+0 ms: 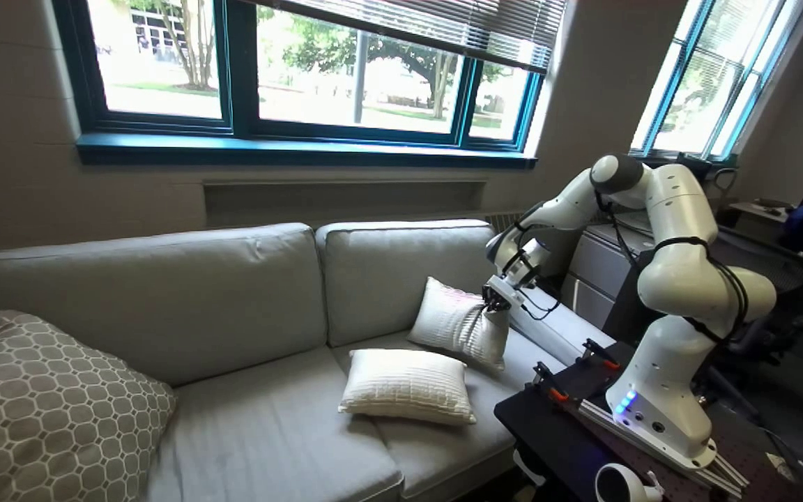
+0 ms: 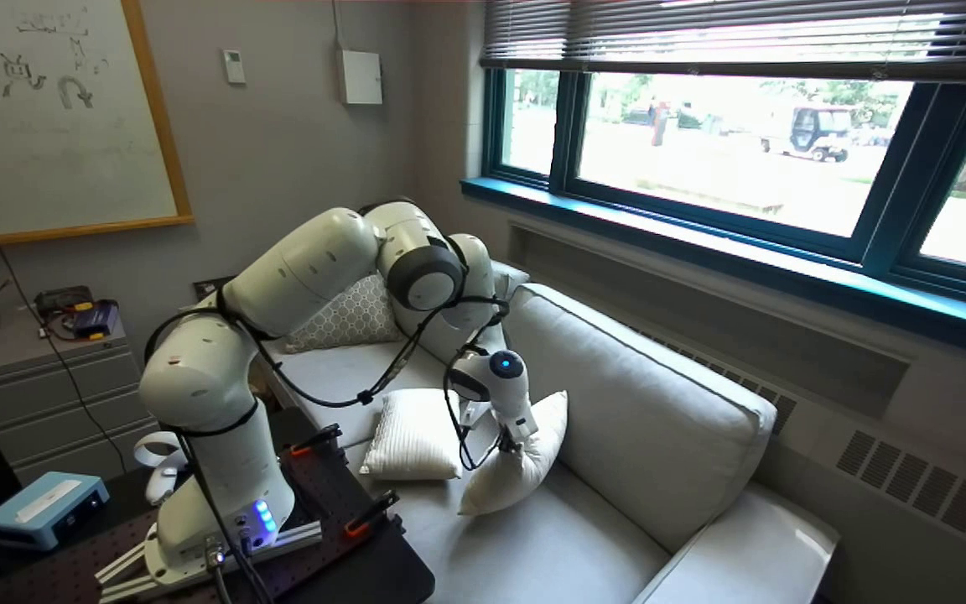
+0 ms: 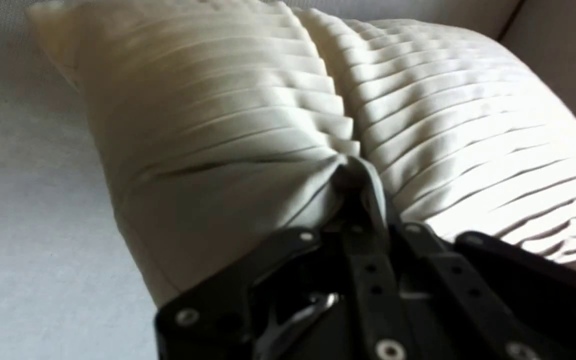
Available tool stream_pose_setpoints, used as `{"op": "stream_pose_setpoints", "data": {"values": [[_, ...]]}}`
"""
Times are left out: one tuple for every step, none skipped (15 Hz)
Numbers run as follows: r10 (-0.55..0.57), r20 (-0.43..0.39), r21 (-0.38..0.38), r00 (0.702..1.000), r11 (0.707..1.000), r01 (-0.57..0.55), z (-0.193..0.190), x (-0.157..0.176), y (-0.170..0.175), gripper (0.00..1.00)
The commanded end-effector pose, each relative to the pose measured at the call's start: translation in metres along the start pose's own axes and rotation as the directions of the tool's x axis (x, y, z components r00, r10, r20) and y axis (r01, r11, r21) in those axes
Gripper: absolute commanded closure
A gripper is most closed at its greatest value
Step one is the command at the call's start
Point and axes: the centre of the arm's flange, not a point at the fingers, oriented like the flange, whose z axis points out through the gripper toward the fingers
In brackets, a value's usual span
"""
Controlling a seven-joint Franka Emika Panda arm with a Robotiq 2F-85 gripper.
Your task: Move the small pillows to the right
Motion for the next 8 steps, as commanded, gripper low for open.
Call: {"op": "stream_pose_setpoints", "data": {"values": [[0.136, -0.115, 0.095, 0.984, 0.988, -0.126, -0.065, -0.039, 0.047, 0.98], [0.172, -0.149, 0.113, 0.974, 0.981, -0.157, -0.078, -0.042, 0.05, 0.98], [0.207, -0.182, 0.138, 0.961, 0.973, -0.183, -0.093, -0.042, 0.051, 0.98], [0.241, -0.211, 0.168, 0.947, 0.964, -0.208, -0.107, -0.042, 0.051, 0.98], [0.274, -0.21, 0.204, 0.939, 0.951, -0.232, -0.12, -0.035, 0.051, 0.98], [0.305, -0.224, 0.23, 0.926, 0.94, -0.254, -0.136, -0.023, 0.054, 0.98], [0.336, -0.247, 0.258, 0.909, 0.927, -0.272, -0.154, -0.01, 0.057, 0.98], [0.36, -0.272, 0.28, 0.893, 0.917, -0.284, -0.173, 0.002, 0.06, 0.98]]}}
